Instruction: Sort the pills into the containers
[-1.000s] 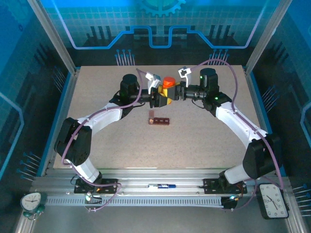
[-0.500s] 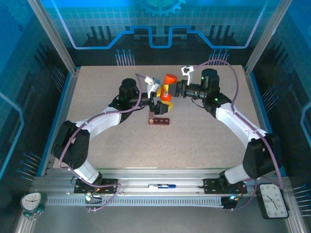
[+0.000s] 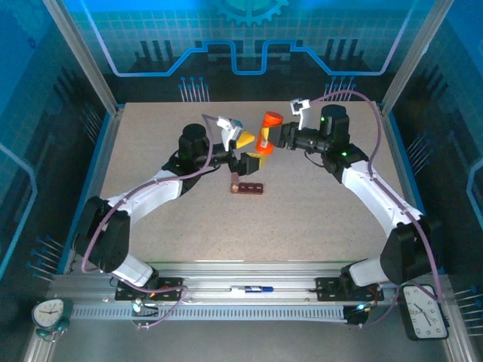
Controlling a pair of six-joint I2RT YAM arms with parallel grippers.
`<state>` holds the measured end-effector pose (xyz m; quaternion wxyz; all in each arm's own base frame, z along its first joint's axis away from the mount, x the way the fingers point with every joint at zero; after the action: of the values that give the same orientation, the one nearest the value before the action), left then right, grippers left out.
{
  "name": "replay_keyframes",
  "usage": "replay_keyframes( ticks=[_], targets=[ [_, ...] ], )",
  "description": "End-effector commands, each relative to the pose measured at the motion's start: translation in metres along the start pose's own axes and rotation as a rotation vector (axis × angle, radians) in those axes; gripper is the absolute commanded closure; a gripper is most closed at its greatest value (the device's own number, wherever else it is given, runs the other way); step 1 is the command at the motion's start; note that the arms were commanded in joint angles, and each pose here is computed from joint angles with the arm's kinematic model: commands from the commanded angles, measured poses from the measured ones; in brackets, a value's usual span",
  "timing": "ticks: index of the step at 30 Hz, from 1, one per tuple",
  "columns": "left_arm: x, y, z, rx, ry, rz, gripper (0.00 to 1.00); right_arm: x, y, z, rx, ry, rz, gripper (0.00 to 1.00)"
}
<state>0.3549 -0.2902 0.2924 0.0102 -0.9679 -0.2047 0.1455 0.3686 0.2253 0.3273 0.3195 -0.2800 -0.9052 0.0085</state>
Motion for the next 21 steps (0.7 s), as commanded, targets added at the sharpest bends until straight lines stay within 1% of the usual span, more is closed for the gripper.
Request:
replay_keyframes(
  ticks=[1, 5, 8, 11, 13, 17, 19, 21],
  targets=[
    [0.020, -0.017, -0.012, -0.033, -0.025, -0.195, 0.01, 0.021, -0.022, -0.028, -0.045, -0.059, -0.001, 0.67],
    [0.032, -0.031, -0.025, -0.091, -0.029, -0.322, 0.01, 0.032, -0.032, -0.037, -0.034, -0.057, -0.014, 0.67],
    [0.037, -0.037, -0.032, -0.137, -0.045, -0.367, 0.01, 0.037, -0.037, -0.038, -0.038, -0.062, -0.019, 0.67],
    [0.039, -0.040, -0.034, -0.173, -0.047, -0.364, 0.01, 0.038, -0.038, -0.039, -0.049, -0.059, -0.029, 0.66],
    [0.036, -0.041, -0.035, -0.184, -0.017, -0.337, 0.01, 0.039, -0.037, -0.040, -0.058, -0.054, -0.040, 0.66],
    [0.018, -0.039, -0.039, -0.158, 0.089, -0.240, 0.01, 0.043, -0.039, -0.046, -0.089, -0.049, -0.052, 0.66],
    [0.014, -0.038, -0.042, -0.127, 0.116, -0.231, 0.01, 0.043, -0.038, -0.049, -0.101, -0.045, -0.053, 0.67],
    [0.013, -0.040, -0.048, -0.121, 0.128, -0.241, 0.01, 0.042, -0.038, -0.051, -0.119, -0.045, -0.051, 0.66]
  ],
)
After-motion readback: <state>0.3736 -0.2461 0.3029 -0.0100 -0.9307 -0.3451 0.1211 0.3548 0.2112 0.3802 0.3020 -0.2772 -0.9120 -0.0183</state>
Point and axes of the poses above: each hand's point on the last joint's axis, 136 mm out from that joint toward the fingers, its own y axis out along the fingers, its own x axis along the line the jaws close on, z = x × y, the point moved 1 cm from there along -y, back along the fingers
